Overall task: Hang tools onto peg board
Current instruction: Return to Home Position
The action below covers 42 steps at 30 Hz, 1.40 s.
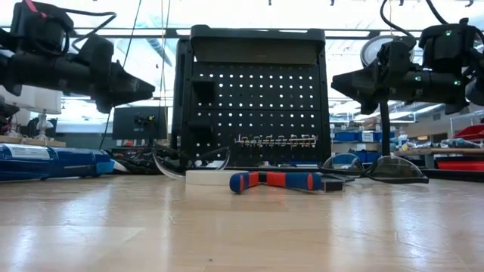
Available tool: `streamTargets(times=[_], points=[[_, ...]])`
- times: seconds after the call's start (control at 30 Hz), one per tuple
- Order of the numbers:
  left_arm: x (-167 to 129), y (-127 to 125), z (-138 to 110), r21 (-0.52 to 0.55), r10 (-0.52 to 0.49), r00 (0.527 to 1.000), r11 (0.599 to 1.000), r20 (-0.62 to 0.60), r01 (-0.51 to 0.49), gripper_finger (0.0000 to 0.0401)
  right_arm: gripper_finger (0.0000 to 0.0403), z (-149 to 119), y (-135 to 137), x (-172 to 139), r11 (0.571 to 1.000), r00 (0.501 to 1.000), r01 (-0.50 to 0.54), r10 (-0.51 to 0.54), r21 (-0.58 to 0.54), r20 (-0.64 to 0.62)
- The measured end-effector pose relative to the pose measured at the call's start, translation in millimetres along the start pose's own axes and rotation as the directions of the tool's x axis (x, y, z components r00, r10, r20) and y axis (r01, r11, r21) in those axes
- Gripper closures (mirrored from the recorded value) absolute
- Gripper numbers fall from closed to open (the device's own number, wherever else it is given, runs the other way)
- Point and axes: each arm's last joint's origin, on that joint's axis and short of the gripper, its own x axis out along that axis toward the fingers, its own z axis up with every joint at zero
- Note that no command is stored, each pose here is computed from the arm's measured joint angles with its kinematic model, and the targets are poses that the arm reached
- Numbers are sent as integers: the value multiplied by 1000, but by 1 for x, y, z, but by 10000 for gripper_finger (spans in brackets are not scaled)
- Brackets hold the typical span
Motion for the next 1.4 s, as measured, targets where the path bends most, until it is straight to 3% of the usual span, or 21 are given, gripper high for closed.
streamTargets(times=[0.27, 0.6, 1.03, 1.17, 1.4], points=[[0, -1, -2, 104, 17, 1000, 994, -22, -15, 254, 277, 1, 0, 0, 1000, 1000, -2, 2, -3, 6], [0, -1, -2, 106, 17, 1000, 994, -17, -15, 254, 277, 23, 6, -7, 999, 989, -23, 29, -46, 146], [0, -1, -2, 107, 16, 1000, 994, -18, -14, 254, 277, 71, 24, -38, 986, 881, -51, 119, -159, 458], [-1, -1, -4, 112, 19, 999, 994, -35, -15, 254, 277, 74, 27, -45, 986, 879, -51, 121, -161, 461], [-5, 1, -6, 120, 24, 998, 993, -63, -16, 254, 277, 65, 27, -50, 992, 933, -46, 84, -118, 351]])
